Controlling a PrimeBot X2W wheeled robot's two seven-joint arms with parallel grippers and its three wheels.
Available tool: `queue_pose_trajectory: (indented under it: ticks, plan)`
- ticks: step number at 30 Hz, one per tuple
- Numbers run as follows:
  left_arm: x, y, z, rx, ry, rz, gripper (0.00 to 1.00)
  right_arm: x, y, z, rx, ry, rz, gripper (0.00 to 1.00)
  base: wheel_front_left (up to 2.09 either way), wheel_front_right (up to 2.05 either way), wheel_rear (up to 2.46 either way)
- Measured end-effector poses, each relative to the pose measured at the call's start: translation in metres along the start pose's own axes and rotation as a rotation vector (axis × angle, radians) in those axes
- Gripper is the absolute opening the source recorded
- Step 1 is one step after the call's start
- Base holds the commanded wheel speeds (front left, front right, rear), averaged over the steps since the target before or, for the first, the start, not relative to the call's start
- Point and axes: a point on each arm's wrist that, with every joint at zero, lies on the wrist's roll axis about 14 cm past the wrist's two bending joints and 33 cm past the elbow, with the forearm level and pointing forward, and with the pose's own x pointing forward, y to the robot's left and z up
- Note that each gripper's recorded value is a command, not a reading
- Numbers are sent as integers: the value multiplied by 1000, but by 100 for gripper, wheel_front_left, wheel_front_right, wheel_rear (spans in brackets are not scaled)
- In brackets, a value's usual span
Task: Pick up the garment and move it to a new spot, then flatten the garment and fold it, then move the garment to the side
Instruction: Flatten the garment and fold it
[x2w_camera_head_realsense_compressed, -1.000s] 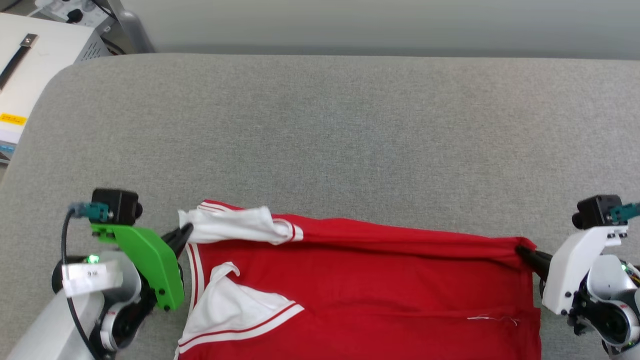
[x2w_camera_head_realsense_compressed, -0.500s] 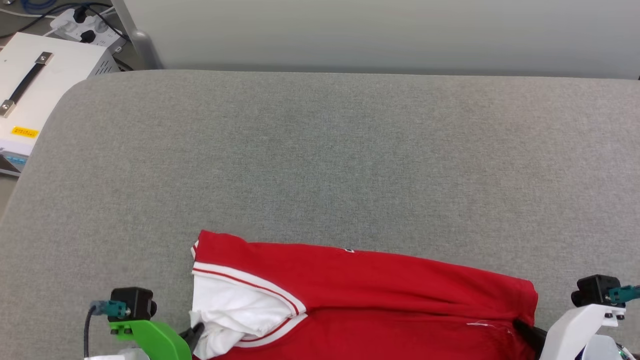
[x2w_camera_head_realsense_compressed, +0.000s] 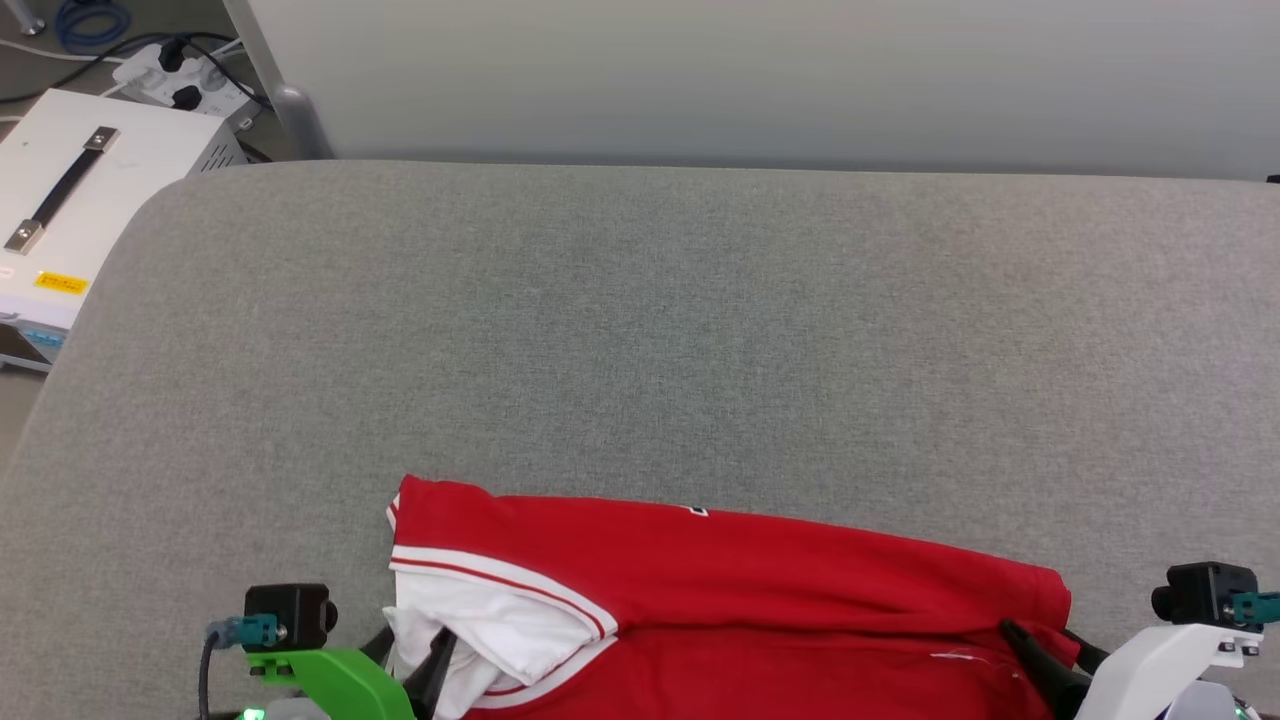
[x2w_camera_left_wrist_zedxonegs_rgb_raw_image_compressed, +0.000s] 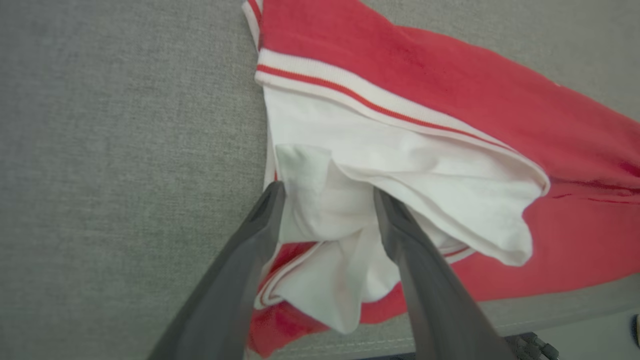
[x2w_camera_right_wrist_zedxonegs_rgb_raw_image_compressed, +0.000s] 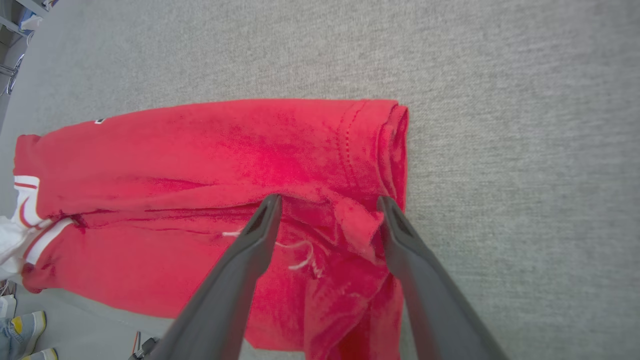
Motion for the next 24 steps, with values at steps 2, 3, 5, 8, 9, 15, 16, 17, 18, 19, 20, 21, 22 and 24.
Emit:
queue_pose_trajectory:
  ticks: [2, 3, 5, 8, 9, 15, 16, 17, 18, 19, 20, 21, 22, 24]
  plan:
    - [0, -3, 20, 38, -88, -4, 100, -6, 1, 9, -18, -35, 3, 100, 0, 0, 0]
    - [0, -5, 32, 54, -140, -7, 100, -9, 2, 14, -28, -52, 0, 100, 0, 0, 0]
    - [-8, -14, 76, 110, -328, -15, 100, -20, -5, 30, -51, -89, -27, 100, 0, 0, 0]
    - [-17, -20, 104, 126, -475, -14, 100, -27, -20, 36, -63, -83, -74, 100, 0, 0, 0]
    - [-24, -26, 127, 147, -603, -14, 100, -29, -26, 33, -70, -44, -97, 100, 0, 0, 0]
    - [-29, -31, 144, 166, -705, 5, 100, -17, -24, 19, -68, 37, -92, 100, 0, 0, 0]
    - [-28, -32, 146, 166, -712, 7, 100, -13, -22, 14, -54, 51, -83, 100, 0, 0, 0]
    - [-28, -33, 147, 166, -718, 11, 100, -10, -21, 9, -49, 72, -79, 100, 0, 0, 0]
    - [-27, -33, 147, 167, -722, 13, 100, -6, -19, 3, -44, 97, -72, 100, 0, 0, 0]
    - [-25, -33, 146, 164, -720, 16, 100, -3, -16, -4, -31, 118, -63, 100, 0, 0, 0]
    - [-24, -34, 145, 161, -720, 16, 100, 0, -14, -9, -18, 138, -55, 100, 0, 0, 0]
    - [-23, -35, 143, 161, -718, 17, 100, 3, -11, -17, -14, 166, -47, 100, 0, 0, 0]
    - [-21, -34, 140, 164, -711, 21, 100, 6, -10, -23, -7, 189, -40, 100, 0, 0, 0]
    - [-18, -32, 137, 167, -700, 32, 100, 10, -8, -31, 4, 219, -31, 100, 0, 0, 0]
